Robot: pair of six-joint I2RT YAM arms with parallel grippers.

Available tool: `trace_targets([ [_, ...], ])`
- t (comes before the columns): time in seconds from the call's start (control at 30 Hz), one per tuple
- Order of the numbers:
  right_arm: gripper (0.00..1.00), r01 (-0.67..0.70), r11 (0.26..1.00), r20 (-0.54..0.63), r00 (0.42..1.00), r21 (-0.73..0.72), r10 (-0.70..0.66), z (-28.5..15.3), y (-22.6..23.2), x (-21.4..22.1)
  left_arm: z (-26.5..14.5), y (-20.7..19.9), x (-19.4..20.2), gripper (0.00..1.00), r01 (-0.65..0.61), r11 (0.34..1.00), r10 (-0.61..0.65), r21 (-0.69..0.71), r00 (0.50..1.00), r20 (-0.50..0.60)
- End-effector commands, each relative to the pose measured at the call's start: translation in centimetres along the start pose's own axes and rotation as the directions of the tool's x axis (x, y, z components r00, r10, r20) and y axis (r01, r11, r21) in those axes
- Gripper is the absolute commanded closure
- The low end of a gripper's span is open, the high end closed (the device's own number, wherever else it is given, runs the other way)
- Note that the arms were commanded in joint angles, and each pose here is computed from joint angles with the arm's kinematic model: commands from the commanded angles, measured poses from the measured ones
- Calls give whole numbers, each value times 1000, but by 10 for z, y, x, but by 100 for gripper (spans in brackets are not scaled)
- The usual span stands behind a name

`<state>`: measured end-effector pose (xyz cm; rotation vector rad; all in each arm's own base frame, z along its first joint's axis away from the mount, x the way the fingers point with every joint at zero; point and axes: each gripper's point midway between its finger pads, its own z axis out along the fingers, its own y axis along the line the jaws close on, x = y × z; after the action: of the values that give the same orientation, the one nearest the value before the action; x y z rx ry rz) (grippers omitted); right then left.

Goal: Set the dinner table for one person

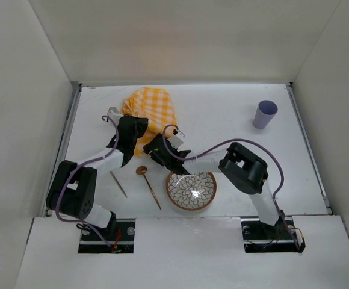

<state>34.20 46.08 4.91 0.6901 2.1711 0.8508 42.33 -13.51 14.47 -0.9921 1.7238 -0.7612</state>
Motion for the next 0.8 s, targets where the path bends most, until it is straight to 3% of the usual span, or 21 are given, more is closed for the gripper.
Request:
trace_targets([
  [0.0,28,27,999,-30,999,41,-26,-12,-25,21,0,-36,-16,96,32,996,-35,87,999,36],
  [0.1,25,33,999,-31,999,35,-32,-17,-27,19,-3,-38,-18,96,35,995,-39,92,998,41],
  [0.43,45,-53,995,-48,997,86,57,9,-31,42,-12,-40,-20,96,38,994,-43,104,998,49],
  [0.57,40,-96,992,-34,995,85,99,14,-28,42,-12,-38,-18,96,49,993,-54,104,997,45],
  [0.77,64,-167,979,-22,985,119,171,28,-43,44,-12,-35,-20,96,63,992,-68,105,997,44],
])
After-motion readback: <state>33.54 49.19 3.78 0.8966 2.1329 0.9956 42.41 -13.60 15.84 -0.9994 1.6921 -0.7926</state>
